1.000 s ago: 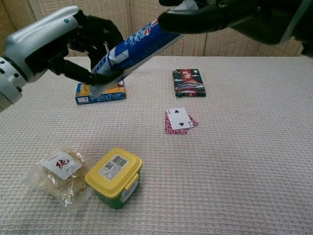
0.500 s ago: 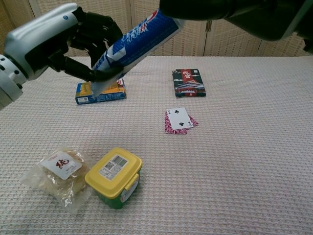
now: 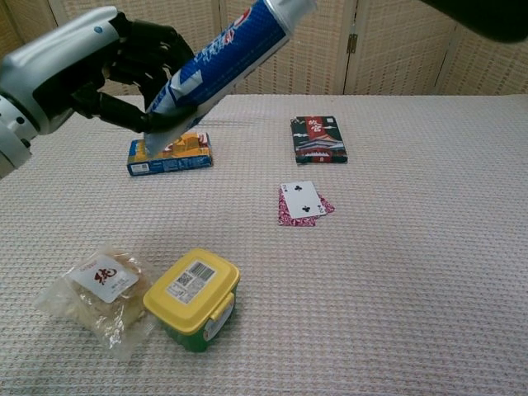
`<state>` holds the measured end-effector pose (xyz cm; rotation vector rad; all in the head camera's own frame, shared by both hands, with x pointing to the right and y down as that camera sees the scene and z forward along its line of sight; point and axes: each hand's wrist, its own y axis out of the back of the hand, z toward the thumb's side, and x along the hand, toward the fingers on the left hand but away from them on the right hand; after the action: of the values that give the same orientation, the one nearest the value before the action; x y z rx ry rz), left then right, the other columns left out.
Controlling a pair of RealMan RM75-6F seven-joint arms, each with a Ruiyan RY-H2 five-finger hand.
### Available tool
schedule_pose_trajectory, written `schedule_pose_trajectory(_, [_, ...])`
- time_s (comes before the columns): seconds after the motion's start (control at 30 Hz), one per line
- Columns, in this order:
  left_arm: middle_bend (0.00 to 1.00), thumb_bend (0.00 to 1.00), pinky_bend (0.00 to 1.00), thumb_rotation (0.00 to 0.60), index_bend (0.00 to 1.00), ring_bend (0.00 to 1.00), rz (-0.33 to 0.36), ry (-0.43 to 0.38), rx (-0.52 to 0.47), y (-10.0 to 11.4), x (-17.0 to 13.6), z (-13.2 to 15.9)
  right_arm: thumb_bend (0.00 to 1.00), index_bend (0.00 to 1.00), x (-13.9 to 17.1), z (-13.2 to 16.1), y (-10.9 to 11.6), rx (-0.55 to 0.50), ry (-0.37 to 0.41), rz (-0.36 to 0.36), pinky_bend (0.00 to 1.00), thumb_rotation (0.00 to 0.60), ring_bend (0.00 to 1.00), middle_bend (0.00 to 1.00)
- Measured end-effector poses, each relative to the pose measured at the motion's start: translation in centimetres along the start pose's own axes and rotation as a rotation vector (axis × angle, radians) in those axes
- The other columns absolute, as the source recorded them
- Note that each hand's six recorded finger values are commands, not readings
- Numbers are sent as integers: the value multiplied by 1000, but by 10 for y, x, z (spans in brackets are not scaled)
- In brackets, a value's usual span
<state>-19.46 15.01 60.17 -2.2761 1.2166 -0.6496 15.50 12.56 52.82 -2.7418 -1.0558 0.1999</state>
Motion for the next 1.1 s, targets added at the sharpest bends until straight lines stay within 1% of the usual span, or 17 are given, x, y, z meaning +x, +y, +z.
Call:
schedule_pose_trajectory(0.13, [792,703,596,600,764,677,-21,34,14,-1,-1,-12,237,0,5,4,12,27,1,-17,0,503,0,0])
schedule_pose_trajectory(0.23, [792,704,570,600,753,660,-52,74,29,-4,-1,-25,237,0,11,8,24,59,-3,-35,0,503,0,0])
schedule_pose_trajectory(0.4, [791,704,539,600,747,640,-125,176,81,-11,-4,-58,237,0,26,12,41,120,-23,-60,0,504,0,0])
schedule_pose_trajectory(0.47, [792,704,534,600,744,637,-140,213,104,-12,-5,-70,237,0,33,12,46,147,-36,-65,0,505,0,0])
schedule_pose_trajectory(0.6, [791,703,510,600,743,619,-172,288,169,-13,-6,-96,238,0,43,12,51,180,-57,-69,0,503,0,0])
schedule_pose_trajectory(0.77, [774,705,494,600,744,598,-211,342,271,-15,-9,-116,238,0,53,10,54,223,-77,-66,0,503,0,0])
schedule_pose_trajectory(0.93, [734,709,491,600,711,569,-268,427,369,-18,-16,-135,237,0,61,6,57,248,-101,-67,0,504,0,0])
schedule_pose_trajectory(1.0, [720,712,491,600,689,558,-291,468,396,-19,-19,-142,238,0,63,4,57,254,-111,-65,0,504,0,0])
schedule_pose_trajectory(1.1, [704,715,487,600,667,549,-317,533,405,-21,-23,-151,237,0,66,2,58,260,-121,-65,0,503,0,0])
